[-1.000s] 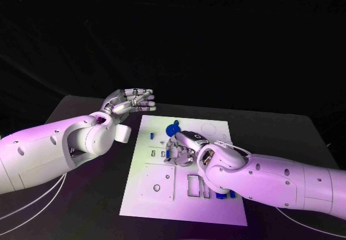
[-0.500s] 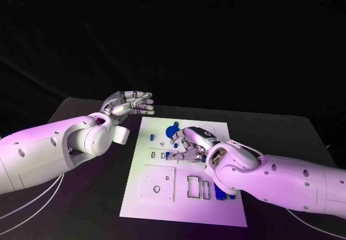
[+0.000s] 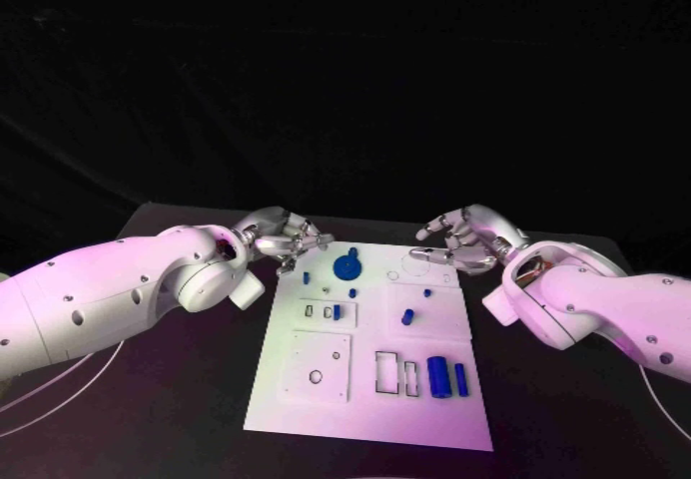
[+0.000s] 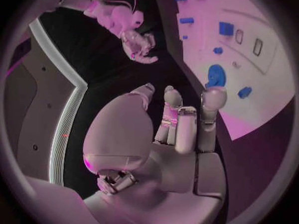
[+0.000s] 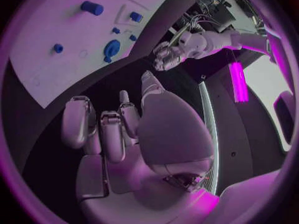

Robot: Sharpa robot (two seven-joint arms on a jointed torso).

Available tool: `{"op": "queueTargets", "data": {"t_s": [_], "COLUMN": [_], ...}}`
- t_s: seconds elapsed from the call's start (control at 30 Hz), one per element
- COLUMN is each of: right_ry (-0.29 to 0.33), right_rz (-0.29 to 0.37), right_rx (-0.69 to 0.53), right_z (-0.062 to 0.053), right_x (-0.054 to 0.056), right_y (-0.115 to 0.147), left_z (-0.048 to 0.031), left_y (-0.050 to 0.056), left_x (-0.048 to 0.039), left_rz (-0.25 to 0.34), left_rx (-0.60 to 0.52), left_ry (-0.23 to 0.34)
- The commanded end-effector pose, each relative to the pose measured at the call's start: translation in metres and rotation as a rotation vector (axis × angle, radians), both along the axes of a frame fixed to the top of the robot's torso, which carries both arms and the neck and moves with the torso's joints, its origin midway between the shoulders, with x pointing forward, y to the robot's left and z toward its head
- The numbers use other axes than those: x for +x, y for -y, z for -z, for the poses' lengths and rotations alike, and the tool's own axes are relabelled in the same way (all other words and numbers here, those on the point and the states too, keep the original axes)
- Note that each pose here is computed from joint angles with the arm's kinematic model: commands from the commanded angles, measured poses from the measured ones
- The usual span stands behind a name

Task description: Assemble the parts on the task board

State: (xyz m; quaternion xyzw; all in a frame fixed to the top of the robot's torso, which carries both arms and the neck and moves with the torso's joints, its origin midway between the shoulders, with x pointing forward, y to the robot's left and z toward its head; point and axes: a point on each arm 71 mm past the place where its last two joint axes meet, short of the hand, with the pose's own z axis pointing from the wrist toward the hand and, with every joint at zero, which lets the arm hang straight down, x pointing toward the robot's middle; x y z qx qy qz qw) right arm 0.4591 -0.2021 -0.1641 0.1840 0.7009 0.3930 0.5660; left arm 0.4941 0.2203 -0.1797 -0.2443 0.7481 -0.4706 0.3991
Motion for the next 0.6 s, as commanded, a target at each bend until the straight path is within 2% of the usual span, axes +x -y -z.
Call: {"op": "queueTargets", "data": {"t_s": [0.03, 0.17, 0.27, 0.6], "right_ry": [-0.110, -0.117, -0.115, -0.097], "right_rz": [0.024, 0.053, 0.063, 0.065], "right_rx": [0.126, 0.130, 0.123, 0.087], "right_z": [0.002, 0.001, 0.001, 0.000], "right_x": [0.002, 0.005, 0.007, 0.010], "right_y": [0.009, 0.020, 0.025, 0.028], "left_z": [0.0177, 0.0247, 0.0259, 0.0275], "left_y": [0.007, 0.016, 0.025, 0.042], "left_x": [-0.0050, -0.0041, -0.0009, 0.0070], "left_rz": [0.117, 0.136, 0.148, 0.171], "left_rx": [0.368, 0.494, 0.581, 0.717], "left_ry": [-0.086, -0.132, -0.150, -0.137]}}
